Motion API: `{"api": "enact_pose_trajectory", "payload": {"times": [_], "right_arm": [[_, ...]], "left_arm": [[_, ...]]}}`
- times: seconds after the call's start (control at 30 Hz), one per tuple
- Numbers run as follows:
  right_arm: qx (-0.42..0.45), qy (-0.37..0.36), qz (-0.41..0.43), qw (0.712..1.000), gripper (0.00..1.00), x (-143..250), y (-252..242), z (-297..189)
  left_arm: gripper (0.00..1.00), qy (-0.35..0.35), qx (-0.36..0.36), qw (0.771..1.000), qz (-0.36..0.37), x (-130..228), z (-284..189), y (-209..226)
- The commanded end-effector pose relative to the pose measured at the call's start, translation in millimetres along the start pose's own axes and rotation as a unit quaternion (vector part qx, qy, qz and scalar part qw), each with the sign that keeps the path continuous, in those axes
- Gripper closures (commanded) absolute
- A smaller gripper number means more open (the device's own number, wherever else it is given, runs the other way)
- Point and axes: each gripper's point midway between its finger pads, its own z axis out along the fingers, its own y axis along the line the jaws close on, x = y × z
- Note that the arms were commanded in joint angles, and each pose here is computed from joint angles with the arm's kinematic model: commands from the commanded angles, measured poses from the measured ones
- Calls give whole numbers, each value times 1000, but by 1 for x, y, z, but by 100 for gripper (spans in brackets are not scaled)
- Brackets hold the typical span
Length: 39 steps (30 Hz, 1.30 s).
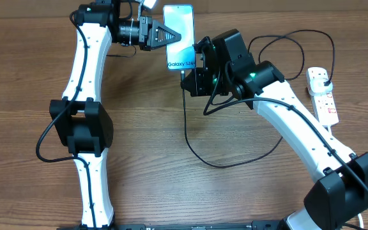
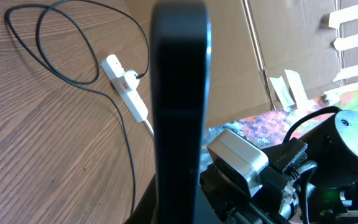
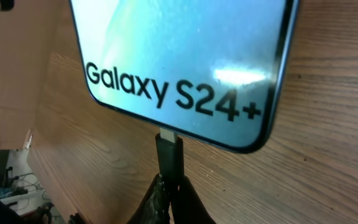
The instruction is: Plug charger to phone and switch on socket
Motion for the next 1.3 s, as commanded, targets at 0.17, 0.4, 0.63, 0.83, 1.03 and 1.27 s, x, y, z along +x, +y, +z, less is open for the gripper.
{"api": "enact_pose_trajectory", "payload": {"times": [0.17, 0.4, 0.63, 0.83, 1.03, 1.27], "right_arm": [[-20, -32, -12, 999, 96, -16, 21, -18], [-20, -32, -12, 999, 96, -16, 21, -19], [-19, -30, -11, 999, 96, -15, 20, -18], [-18, -28, -10, 999, 96, -14, 19, -18], [-20, -32, -12, 999, 96, -16, 21, -19], [-20, -35, -13, 999, 96, -17, 21, -19]], "left_arm": [[96, -9, 38, 998, 49, -6, -6, -39], [96, -9, 37, 998, 51, -6, -6, -38], [96, -10, 35, 997, 61, -7, -6, -38], [96, -10, 35, 997, 62, -7, -6, -38], [96, -10, 35, 997, 62, -7, -6, -38], [96, -10, 36, 997, 61, -7, -6, -38]]}}
